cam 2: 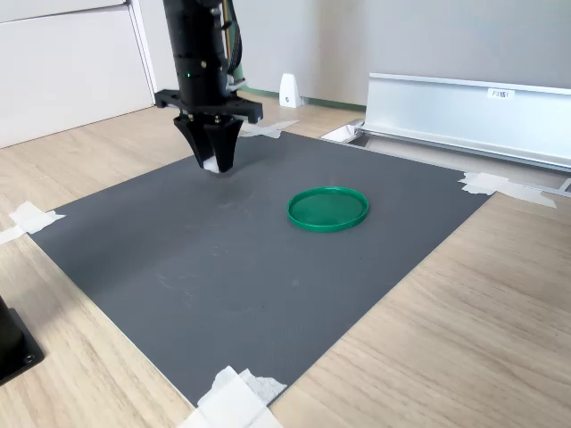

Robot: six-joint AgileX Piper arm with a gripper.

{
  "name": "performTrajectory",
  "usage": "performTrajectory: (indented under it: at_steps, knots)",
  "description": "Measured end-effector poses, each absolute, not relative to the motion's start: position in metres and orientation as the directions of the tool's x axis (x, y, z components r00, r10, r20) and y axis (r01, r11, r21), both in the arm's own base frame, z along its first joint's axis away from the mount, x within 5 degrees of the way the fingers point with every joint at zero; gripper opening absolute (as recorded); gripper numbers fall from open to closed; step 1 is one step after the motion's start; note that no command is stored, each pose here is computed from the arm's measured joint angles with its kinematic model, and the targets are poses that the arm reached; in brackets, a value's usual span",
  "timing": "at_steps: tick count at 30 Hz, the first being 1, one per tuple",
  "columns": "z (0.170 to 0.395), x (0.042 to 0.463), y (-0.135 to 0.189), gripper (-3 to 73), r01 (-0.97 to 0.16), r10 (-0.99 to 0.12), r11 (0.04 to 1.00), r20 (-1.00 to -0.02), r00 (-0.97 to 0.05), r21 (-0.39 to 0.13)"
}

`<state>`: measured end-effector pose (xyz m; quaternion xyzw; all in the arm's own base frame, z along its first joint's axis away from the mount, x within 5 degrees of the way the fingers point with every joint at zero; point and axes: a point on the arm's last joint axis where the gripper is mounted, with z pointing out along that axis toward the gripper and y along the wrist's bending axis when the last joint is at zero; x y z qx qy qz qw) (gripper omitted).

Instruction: Grasp a white terminal and put it on the green lid.

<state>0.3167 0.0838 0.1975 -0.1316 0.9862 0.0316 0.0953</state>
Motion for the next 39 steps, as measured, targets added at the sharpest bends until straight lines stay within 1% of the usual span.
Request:
performTrajectory:
  at_steps: [4,7,12,15,17,20,23,29,34,39]
  knots:
    - [0.218,0.314,0.044,27.0,-0.242,-0.233,0.97,-0.206,-0.95,0.021]
    - [0.225,0.311,0.007,27.0,-0.226,-0.224,0.974,-0.198,-0.954,-0.012]
    - [0.227,0.305,-0.055,27.0,-0.188,-0.196,0.98,-0.185,-0.963,-0.059]
    - [0.224,0.301,-0.084,27.0,-0.174,-0.186,0.982,-0.186,-0.965,-0.079]
    - [0.22,0.301,-0.096,27.0,-0.171,-0.184,0.982,-0.181,-0.966,-0.085]
    - [0.21,0.304,-0.103,27.0,-0.179,-0.19,0.981,-0.162,-0.968,-0.079]
    - [0.202,0.311,-0.103,27.0,-0.183,-0.19,0.981,-0.162,-0.968,-0.06]
    - [0.196,0.317,-0.101,27.0,-0.199,-0.2,0.98,-0.185,-0.962,-0.021]
    - [0.189,0.321,-0.101,27.0,-0.234,-0.233,0.972,-0.189,-0.954,-0.015]
    - [0.189,0.321,-0.099,27.0,-0.255,-0.25,0.967,-0.2,-0.947,-0.002]
